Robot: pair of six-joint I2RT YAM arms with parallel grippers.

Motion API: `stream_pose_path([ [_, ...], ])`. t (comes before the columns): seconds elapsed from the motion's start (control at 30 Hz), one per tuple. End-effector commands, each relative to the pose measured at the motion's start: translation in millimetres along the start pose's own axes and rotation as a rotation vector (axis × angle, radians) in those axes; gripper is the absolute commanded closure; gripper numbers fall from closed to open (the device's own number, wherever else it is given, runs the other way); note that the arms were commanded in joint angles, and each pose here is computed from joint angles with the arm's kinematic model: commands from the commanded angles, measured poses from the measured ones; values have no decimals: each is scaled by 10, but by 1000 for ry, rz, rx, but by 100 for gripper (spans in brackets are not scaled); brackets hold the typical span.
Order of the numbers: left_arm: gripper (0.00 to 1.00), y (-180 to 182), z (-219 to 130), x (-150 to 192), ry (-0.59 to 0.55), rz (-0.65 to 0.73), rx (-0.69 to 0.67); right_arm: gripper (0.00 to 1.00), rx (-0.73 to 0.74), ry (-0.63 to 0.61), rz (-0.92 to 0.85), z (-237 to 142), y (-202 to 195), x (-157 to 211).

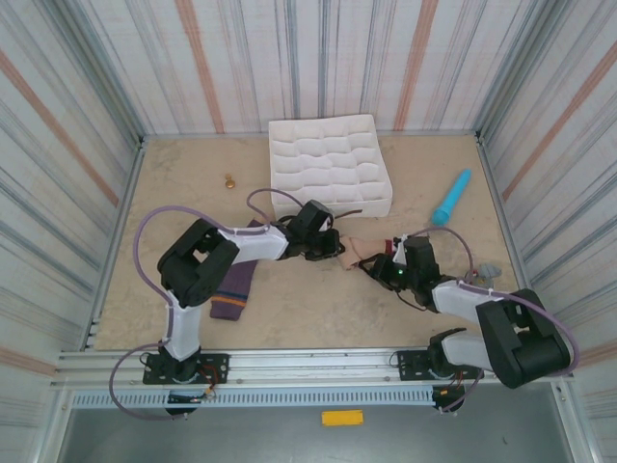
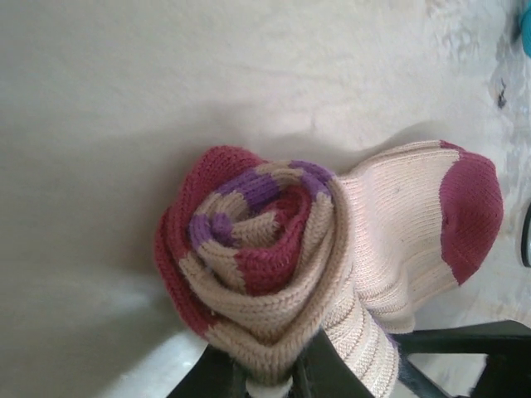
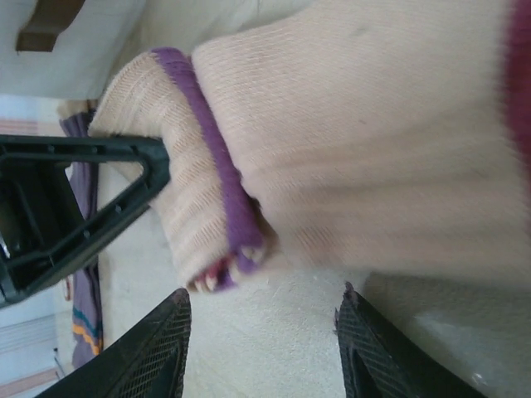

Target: Roll the socks

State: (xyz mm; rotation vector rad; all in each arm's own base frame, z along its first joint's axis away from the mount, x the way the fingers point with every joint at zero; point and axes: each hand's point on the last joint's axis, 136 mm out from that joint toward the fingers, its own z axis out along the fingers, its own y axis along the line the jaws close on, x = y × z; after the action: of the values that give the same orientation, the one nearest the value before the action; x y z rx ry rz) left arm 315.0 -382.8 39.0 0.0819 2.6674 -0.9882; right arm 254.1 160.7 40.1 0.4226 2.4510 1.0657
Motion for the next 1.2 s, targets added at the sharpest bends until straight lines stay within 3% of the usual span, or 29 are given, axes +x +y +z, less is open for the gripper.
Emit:
stream_pose_path([
  [0.0,100,213,-84,105,30,43,-87,49,47,38,-39,-61,-6,-20],
  [0.17,100,439,-214,110,0,-3,-176,47,13,49,-98,18,164,-156],
  [0.5,100,624,-499,107,-84,-80,-204,46,-18,63,-119,357,278,-349],
  [0.7,100,687,-543,163,-80,-98,-224,47,39,99,-107,629,96,-305],
  [0.93,100,831,-671,235,-118,-135,-256,47,118,94,-149,856,54,-499],
  [1.17,100,929,-747,328,-141,-180,-259,47,150,92,-223,912,107,-597],
])
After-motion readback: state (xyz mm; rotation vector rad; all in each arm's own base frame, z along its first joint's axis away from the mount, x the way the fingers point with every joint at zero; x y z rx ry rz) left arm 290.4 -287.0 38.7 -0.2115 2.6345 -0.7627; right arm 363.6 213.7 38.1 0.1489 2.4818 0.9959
